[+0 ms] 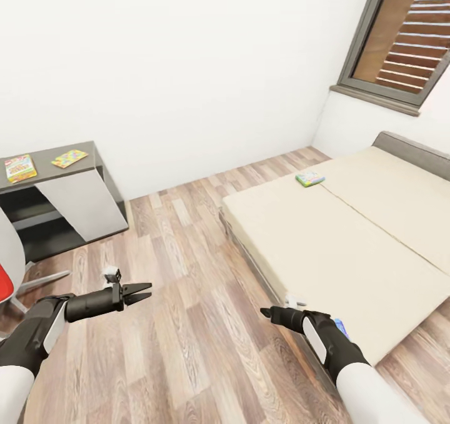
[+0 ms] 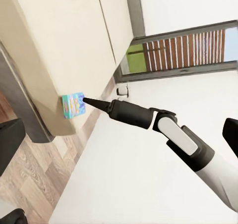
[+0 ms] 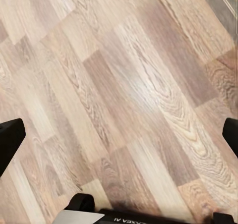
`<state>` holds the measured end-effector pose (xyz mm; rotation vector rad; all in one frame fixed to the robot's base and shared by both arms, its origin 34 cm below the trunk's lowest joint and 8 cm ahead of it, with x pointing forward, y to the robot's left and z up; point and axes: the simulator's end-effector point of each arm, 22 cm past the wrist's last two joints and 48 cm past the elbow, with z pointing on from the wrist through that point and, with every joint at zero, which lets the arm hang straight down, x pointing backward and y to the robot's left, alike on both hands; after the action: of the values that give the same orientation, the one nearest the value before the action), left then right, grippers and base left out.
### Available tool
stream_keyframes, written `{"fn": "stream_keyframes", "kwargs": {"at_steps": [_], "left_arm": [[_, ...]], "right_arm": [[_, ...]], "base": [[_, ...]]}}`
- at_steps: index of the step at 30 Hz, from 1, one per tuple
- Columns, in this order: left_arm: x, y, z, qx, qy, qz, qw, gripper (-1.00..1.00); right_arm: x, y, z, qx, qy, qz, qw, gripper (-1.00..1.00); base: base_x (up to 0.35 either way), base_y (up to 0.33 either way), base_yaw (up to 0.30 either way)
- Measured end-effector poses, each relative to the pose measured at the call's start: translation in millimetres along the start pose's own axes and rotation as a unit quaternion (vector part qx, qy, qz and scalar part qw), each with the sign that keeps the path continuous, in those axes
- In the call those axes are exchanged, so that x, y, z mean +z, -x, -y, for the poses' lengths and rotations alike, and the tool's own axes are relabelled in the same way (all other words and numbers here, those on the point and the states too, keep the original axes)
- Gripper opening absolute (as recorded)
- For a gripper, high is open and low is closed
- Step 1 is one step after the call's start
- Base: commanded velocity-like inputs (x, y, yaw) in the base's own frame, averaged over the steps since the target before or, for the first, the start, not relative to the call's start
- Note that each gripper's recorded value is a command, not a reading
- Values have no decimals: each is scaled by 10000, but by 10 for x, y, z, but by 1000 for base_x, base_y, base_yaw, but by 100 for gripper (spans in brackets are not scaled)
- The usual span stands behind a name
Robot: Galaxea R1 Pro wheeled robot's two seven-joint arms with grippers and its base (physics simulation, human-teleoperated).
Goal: Put all the toys in the child's room - the three board games (two on the bed and one on the table), the two jigsaw puzzles on the table, and the tennis ball on the table - inside the toy box on the table in the child's room.
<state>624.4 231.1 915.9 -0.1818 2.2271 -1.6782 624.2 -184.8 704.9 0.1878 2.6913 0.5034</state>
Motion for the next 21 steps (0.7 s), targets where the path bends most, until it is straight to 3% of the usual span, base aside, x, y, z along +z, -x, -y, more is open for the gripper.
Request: {"fn": "stream_keyframes", "kwargs": {"at_steps": [21], "left_arm": [[-12, 23, 61, 61, -20, 19, 10000, 100]], "right_arm": [[-42, 59, -22, -21, 9, 62, 10000, 100]], "base": [[0, 100, -277]]}}
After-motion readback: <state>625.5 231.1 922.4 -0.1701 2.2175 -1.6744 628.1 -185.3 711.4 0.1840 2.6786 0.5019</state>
